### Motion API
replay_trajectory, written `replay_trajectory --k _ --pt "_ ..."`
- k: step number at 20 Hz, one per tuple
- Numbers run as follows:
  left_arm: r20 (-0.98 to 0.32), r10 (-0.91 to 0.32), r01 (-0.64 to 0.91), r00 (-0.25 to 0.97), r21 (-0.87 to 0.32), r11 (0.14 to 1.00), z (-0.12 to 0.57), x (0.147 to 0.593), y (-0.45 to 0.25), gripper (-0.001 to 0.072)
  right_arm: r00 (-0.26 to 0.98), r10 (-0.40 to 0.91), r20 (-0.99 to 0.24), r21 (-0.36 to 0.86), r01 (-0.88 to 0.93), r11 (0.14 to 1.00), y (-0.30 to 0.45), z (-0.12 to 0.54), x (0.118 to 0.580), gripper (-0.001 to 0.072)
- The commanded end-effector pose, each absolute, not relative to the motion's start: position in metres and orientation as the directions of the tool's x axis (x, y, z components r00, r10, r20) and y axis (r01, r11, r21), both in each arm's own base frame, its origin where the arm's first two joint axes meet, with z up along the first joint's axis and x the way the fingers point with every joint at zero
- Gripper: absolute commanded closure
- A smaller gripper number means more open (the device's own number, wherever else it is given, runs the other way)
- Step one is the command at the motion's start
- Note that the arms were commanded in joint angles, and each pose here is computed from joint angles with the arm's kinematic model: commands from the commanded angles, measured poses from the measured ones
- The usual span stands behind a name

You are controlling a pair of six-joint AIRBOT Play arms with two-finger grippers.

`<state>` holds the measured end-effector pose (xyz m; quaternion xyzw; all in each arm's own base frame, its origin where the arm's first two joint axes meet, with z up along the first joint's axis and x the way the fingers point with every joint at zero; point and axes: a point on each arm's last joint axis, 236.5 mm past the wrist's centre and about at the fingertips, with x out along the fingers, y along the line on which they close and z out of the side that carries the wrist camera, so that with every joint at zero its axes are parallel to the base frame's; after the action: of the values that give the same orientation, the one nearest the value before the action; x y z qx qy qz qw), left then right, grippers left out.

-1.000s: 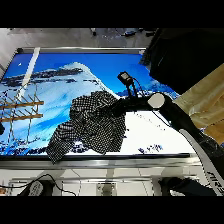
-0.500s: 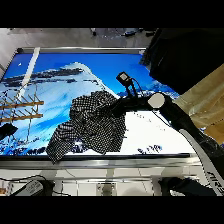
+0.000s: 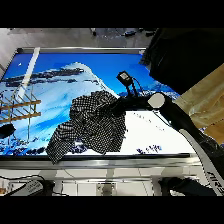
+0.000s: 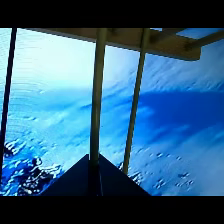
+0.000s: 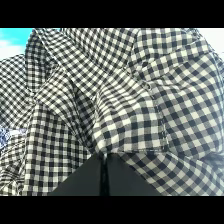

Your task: Fold the clothes and pants, and hang the long-sleeved shirts on hangers.

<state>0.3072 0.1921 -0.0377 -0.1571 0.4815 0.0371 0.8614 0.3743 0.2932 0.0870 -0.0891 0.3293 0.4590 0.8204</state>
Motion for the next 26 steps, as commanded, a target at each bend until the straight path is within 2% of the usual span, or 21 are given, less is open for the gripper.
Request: replay_trajectory --k 1,3,7,10,13,15,17,21,24,26 --pt "-0.801 -0.039 -0.193 0.598 -0.191 0.962 0.005 0.311 0.190 0.0671 0.366 0.695 -0.619 0.156 -0.810 0.565 0.293 0.088 0.375 0.0669" --pt "-0.725 0.024 -0.174 0.688 -0.133 0.976 0.059 0.315 0.184 0.0672 0.382 0.695 -0.609 0.149 -0.806 0.573 0.293 0.091 0.379 0.0669" --pt "-0.595 0.039 -0.061 0.803 -0.017 0.998 0.151 0.301 0.129 0.0672 0.439 0.699 -0.565 0.115 -0.797 0.593 0.294 0.113 0.394 0.0669" --pt "-0.487 -0.057 0.051 0.872 -0.024 0.998 0.199 0.285 0.070 0.0672 0.512 0.694 -0.506 0.075 -0.776 0.626 0.290 0.142 0.413 0.0668" --pt "-0.367 -0.225 0.211 0.903 -0.077 0.974 0.239 0.274 0.009 0.0673 0.561 0.687 -0.463 0.051 -0.756 0.652 0.284 0.165 0.427 0.0668" --pt "-0.342 -0.387 0.369 0.856 -0.118 0.922 0.252 0.263 -0.037 0.0672 0.628 0.655 -0.420 0.045 -0.707 0.706 0.269 0.176 0.446 0.0668" --pt "-0.373 -0.494 0.466 0.785 -0.168 0.869 0.253 0.246 -0.069 0.0672 0.693 0.609 -0.387 0.076 -0.634 0.770 0.245 0.184 0.466 0.0668" --pt "-0.399 -0.604 0.584 0.689 -0.187 0.790 0.253 0.225 -0.103 0.0672 0.724 0.570 -0.389 0.124 -0.572 0.811 0.218 0.183 0.479 0.0668" --pt "-0.398 -0.696 0.653 0.597 -0.262 0.710 0.258 0.203 -0.130 0.0672 0.722 0.570 -0.392 0.129 -0.570 0.811 0.219 0.181 0.479 0.0668" --pt "-0.422 -0.736 0.714 0.530 -0.245 0.655 0.267 0.180 -0.146 0.0672 0.723 0.566 -0.397 0.154 -0.556 0.817 0.218 0.177 0.482 0.0668"
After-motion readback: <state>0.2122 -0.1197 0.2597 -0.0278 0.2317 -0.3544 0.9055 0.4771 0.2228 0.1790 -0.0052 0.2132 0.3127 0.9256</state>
